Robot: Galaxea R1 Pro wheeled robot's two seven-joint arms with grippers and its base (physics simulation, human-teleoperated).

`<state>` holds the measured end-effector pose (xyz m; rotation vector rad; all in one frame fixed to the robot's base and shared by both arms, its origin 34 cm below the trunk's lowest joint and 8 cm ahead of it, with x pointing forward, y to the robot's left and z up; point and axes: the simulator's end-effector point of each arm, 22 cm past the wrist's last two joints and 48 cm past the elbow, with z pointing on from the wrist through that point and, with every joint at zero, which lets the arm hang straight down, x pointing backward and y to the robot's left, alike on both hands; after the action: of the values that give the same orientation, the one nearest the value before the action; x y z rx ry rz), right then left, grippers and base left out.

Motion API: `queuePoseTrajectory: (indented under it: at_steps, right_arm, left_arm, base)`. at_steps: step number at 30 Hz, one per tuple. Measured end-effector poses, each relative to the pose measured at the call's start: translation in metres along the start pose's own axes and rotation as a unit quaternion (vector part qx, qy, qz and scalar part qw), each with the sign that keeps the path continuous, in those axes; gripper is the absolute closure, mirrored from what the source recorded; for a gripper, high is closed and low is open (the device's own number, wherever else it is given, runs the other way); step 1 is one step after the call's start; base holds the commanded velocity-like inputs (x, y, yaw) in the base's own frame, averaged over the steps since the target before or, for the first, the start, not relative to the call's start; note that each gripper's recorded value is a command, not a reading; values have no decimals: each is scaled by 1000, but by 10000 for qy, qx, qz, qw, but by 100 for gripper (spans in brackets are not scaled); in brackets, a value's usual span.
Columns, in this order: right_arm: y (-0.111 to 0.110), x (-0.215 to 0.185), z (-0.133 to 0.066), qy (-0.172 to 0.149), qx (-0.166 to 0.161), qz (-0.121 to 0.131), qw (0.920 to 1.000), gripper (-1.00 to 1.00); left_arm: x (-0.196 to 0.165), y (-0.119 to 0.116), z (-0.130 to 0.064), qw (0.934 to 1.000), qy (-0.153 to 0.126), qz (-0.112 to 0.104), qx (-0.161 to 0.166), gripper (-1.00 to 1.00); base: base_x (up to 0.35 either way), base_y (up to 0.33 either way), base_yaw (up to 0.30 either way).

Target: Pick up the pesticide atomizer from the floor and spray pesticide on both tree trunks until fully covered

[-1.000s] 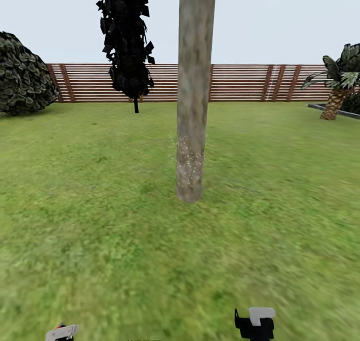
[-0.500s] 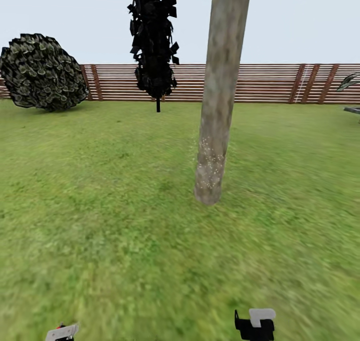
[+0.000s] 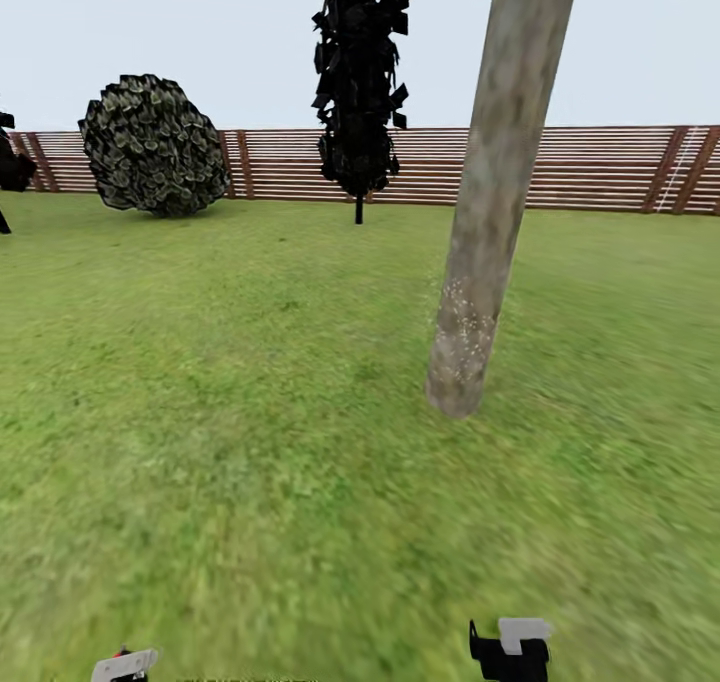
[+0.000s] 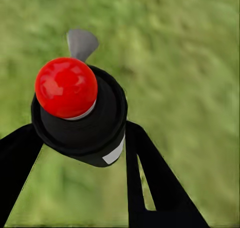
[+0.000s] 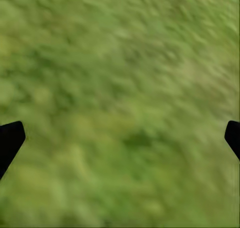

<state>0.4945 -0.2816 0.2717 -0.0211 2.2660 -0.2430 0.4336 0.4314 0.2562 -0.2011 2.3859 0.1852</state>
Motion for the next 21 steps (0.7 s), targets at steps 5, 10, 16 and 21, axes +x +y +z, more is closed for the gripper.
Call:
queuePoseTrajectory:
  at_steps: [5, 10, 16, 21]
  right_arm:
    - [0, 0, 0, 0, 0, 0, 10000, -100]
    - [0, 0, 0, 0, 0, 0, 10000, -100]
    - [0, 0, 0, 0, 0, 0, 10000, -100]
    - [0, 0, 0, 0, 0, 0, 10000, -100]
  left_arm:
    - [0, 0, 0, 10000, 0, 0, 0, 100]
    - [0, 0, 0, 10000, 0, 2, 1, 100]
    - [0, 0, 0, 10000, 1, -1, 3, 100]
    - [0, 0, 0, 10000, 0, 2, 2, 100]
  base:
    - [0, 0, 279]
    - [0, 0, 279]
    - [0, 0, 279]
    - [0, 0, 279]
